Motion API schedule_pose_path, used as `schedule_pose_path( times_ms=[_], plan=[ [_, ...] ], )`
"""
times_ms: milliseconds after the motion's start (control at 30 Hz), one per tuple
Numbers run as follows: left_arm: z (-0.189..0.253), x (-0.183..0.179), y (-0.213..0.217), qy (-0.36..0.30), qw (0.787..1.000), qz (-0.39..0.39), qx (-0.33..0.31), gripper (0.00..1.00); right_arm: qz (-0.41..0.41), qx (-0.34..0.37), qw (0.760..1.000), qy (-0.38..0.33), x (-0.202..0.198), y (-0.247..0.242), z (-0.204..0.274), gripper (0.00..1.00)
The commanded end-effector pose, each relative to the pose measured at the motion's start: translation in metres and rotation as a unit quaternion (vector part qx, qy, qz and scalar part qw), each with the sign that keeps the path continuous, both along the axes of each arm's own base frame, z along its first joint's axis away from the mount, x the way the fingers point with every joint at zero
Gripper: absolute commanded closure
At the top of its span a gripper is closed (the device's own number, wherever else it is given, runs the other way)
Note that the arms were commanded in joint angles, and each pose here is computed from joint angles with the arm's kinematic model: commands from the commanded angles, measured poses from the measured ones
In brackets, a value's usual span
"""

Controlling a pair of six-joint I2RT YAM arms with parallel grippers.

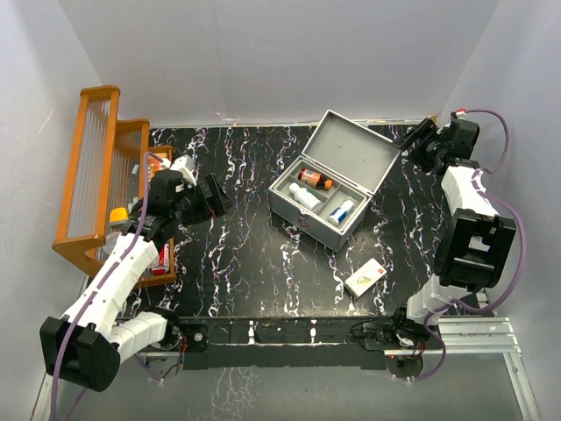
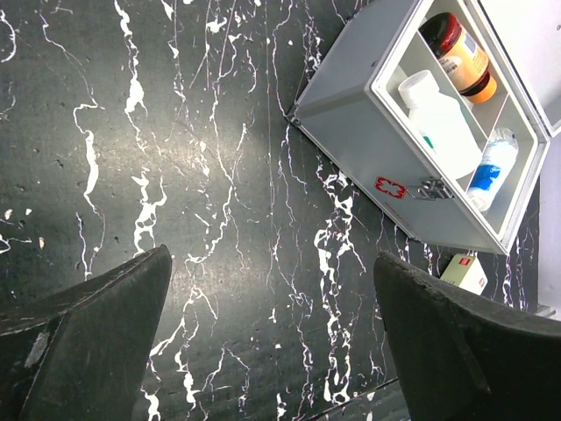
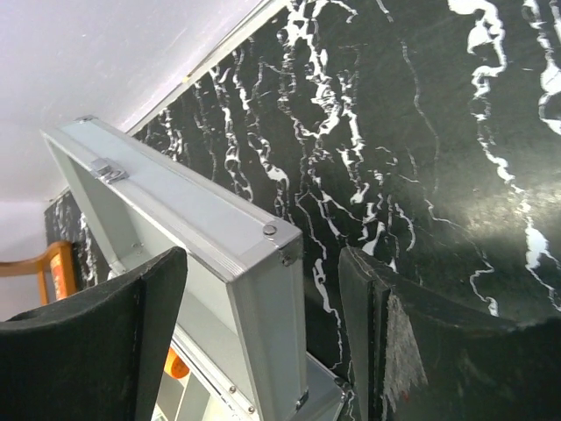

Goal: Organize the medicine kit

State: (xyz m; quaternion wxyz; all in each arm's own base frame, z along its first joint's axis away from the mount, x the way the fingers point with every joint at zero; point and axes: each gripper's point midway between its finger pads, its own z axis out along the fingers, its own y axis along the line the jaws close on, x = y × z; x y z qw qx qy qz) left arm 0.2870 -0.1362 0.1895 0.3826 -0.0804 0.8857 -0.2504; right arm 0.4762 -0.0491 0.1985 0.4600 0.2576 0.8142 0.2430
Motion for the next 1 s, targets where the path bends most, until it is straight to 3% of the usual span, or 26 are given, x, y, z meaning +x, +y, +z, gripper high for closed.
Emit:
schedule_pose_path(
  times_ms=[0,467,967],
  plan=[
    [0.007,0.003,-0.009,-0.008,1.0,-0.023,-0.014,0.01,0.042,0.012,0.996,-0.078,0.012,0.013,0.029,0.31],
    [0.002,0.002,-0.013,0.005,0.999,-0.027,-0.025,0.01,0.121,0.031,0.988,-0.095,0.016,0.033,0.018,0.28],
    [0.005,0.001,-0.023,0.024,0.998,-0.052,-0.039,0.01,0.13,0.009,0.98,-0.152,-0.022,0.06,0.069,0.28]
  ],
)
